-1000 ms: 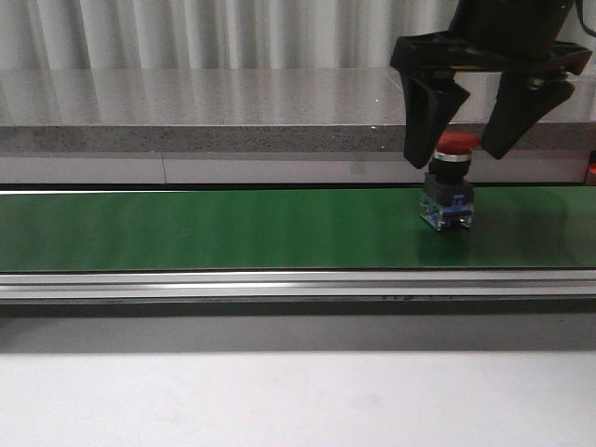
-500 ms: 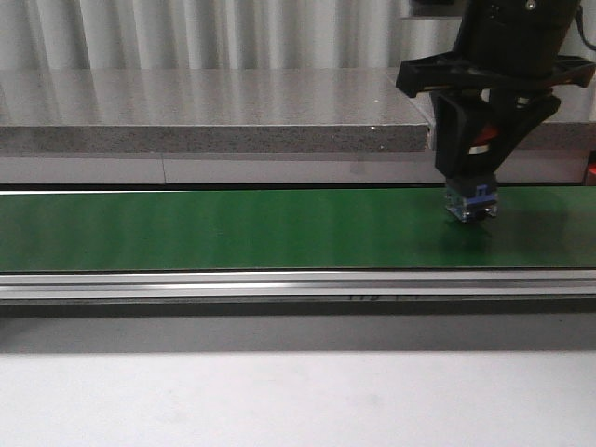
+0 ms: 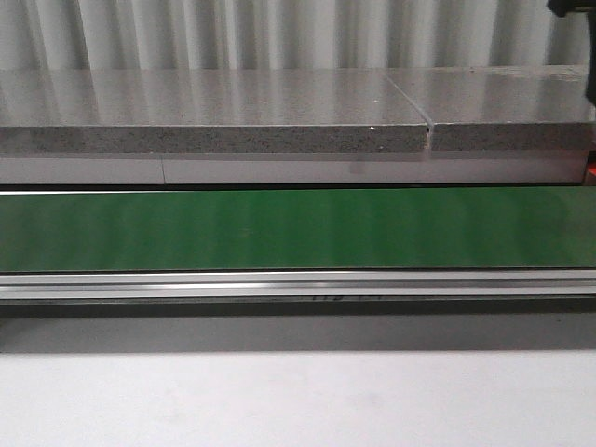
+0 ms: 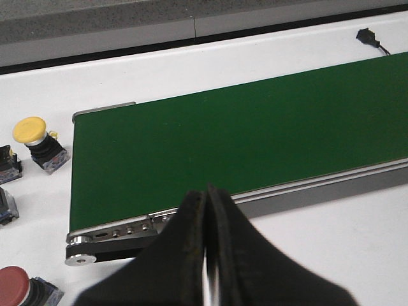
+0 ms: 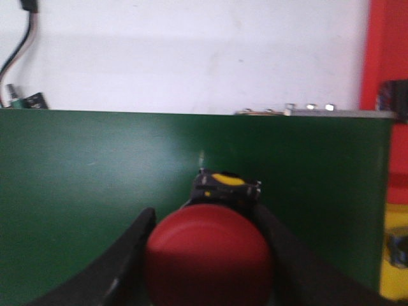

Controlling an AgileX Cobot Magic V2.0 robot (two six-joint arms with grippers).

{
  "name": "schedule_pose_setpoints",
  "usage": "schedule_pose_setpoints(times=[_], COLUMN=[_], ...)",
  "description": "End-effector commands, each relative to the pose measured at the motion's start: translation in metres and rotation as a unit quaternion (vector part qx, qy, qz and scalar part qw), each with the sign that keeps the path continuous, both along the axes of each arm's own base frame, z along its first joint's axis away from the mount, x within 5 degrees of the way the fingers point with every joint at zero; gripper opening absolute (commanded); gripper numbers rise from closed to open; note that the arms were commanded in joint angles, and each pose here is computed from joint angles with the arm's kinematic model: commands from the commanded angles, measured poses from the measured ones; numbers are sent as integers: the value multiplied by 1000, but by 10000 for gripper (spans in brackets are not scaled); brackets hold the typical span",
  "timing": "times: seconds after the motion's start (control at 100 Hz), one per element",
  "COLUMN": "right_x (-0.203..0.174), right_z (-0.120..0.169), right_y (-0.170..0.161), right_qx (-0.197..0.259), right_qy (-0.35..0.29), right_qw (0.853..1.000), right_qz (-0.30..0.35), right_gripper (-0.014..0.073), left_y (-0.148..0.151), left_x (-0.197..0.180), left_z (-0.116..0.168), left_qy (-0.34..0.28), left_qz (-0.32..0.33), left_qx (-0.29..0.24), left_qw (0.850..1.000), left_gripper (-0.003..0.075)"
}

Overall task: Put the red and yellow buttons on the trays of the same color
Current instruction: 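Carry the red button into the red tray and open the right gripper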

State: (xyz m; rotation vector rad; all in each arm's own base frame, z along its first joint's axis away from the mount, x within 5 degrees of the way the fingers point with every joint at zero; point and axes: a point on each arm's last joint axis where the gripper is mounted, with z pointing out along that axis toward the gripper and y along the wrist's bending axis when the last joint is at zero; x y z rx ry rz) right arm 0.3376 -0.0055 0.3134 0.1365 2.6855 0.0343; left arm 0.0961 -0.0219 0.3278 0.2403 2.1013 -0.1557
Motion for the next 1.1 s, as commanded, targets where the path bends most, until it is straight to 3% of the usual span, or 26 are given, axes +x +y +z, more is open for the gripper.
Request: schedule_pose_setpoints(times=[0.0, 0.25, 0.48, 1.09], right_x=[-8, -17, -19, 22], right_z=[26, 27, 19, -44], right_y=[-22, -81, -115, -137], right_qx=[-7, -40, -52, -45], right_qy=[-43, -44, -49, -31], right_qw=[999, 992, 985, 985], right_qz=[-33, -115, -159, -163], right_gripper=[227, 227, 227, 227], left_y=[-1, -1, -1, -1], left_x=[3, 3, 3, 3], left_z=[14, 14, 14, 14], left_qy=[-45, -45, -45, -45], left_qz=[0, 0, 0, 0], left_qx=[-11, -11, -11, -11], left_qw=[999, 999, 999, 999], left_gripper=[-20, -20, -20, -20])
